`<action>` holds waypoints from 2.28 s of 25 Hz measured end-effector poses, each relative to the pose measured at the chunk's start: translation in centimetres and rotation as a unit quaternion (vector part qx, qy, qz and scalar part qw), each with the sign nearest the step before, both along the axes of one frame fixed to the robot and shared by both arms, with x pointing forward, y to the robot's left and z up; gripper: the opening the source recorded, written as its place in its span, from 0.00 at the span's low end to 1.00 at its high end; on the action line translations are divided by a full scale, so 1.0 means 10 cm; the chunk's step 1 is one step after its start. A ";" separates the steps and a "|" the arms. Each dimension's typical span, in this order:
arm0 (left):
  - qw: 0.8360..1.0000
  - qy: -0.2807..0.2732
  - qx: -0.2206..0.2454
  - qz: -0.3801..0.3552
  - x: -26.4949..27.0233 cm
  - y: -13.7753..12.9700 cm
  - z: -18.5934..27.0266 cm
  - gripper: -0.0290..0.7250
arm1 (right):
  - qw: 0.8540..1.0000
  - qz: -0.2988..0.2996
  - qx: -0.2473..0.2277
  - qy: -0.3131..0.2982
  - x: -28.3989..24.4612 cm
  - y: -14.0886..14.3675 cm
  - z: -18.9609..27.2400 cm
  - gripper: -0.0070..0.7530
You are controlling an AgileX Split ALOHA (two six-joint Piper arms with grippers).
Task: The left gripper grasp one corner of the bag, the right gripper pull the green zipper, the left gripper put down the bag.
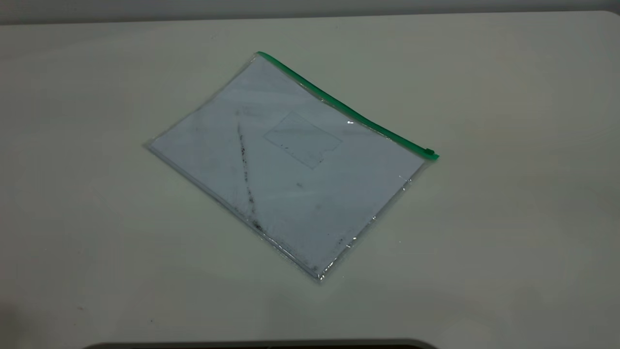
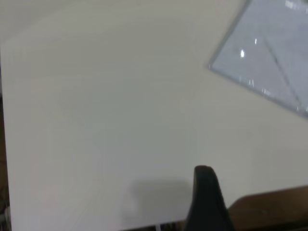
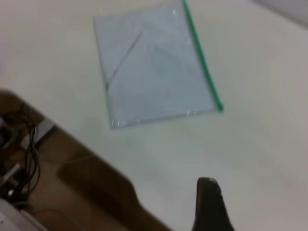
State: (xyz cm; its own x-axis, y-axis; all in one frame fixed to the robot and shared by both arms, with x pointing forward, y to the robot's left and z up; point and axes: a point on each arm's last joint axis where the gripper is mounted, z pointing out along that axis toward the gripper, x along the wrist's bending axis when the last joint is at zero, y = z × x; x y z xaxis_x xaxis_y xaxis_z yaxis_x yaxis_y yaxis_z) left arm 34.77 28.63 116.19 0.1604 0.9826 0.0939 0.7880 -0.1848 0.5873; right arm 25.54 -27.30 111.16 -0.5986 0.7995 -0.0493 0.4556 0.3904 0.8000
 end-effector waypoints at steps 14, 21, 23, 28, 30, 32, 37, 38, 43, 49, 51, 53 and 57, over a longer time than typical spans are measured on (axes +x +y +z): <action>1.000 -0.027 -0.011 -0.003 -0.79 0.18 -0.75 0.82 | 0.999 -0.043 -0.005 -0.031 -0.26 -0.18 -0.62 0.69; 0.997 -0.027 -0.036 -0.065 -0.94 0.11 -0.96 0.82 | 0.998 -0.049 0.007 -0.049 -0.29 -0.20 -0.70 0.69; 0.995 -0.023 -0.043 -0.092 -0.97 0.08 -1.02 0.82 | 0.998 -0.049 0.008 -0.049 -0.29 -0.20 -0.70 0.69; 0.992 0.001 -0.046 -0.114 -0.98 0.04 -1.22 0.82 | 0.997 -0.049 0.008 -0.050 -0.29 -0.20 -0.70 0.69; 0.992 0.002 -0.046 -0.115 -0.97 0.04 -1.23 0.82 | 0.997 -0.050 0.009 -0.050 -0.29 -0.20 -0.70 0.69; 0.992 -0.006 -0.049 -0.113 -0.96 0.04 -1.22 0.82 | 0.997 -0.050 0.009 -0.050 -0.29 -0.20 -0.70 0.69; 0.993 -0.001 -0.059 -0.099 -0.96 0.04 -1.25 0.82 | 0.997 -0.050 0.009 -0.050 -0.29 -0.20 -0.70 0.69; 0.993 0.001 -0.059 -0.098 -0.96 0.04 -1.27 0.82 | 0.997 -0.050 0.009 -0.050 -0.29 -0.20 -0.70 0.69; 0.993 0.003 -0.060 -0.097 -0.95 0.04 -1.28 0.82 | 0.997 -0.050 0.009 -0.050 -0.29 -0.20 -0.70 0.69; 0.993 0.001 -0.056 -0.099 -0.95 0.04 -1.28 0.82 | 0.997 -0.050 0.009 -0.050 -0.29 -0.20 -0.70 0.69; 0.994 -0.008 -0.047 -0.095 -0.96 0.06 -1.27 0.82 | 0.997 -0.050 0.009 -0.050 -0.29 -0.20 -0.70 0.69; 0.996 -0.027 -0.044 -0.068 -1.00 0.08 -1.27 0.82 | 0.997 -0.050 0.009 -0.050 -0.29 -0.20 -0.70 0.69; 0.996 -0.069 -0.050 -0.002 -1.10 0.11 -1.28 0.82 | 0.997 -0.050 0.009 -0.050 -0.29 -0.20 -0.70 0.69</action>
State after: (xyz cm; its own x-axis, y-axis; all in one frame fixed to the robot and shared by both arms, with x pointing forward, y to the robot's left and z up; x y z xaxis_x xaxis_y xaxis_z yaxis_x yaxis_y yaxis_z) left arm 23.75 29.69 103.40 0.1560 0.9876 0.0176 0.6984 -0.1229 0.7050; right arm 22.62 -29.26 104.20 -0.5082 0.8566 -0.0890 0.4099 0.3315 0.8498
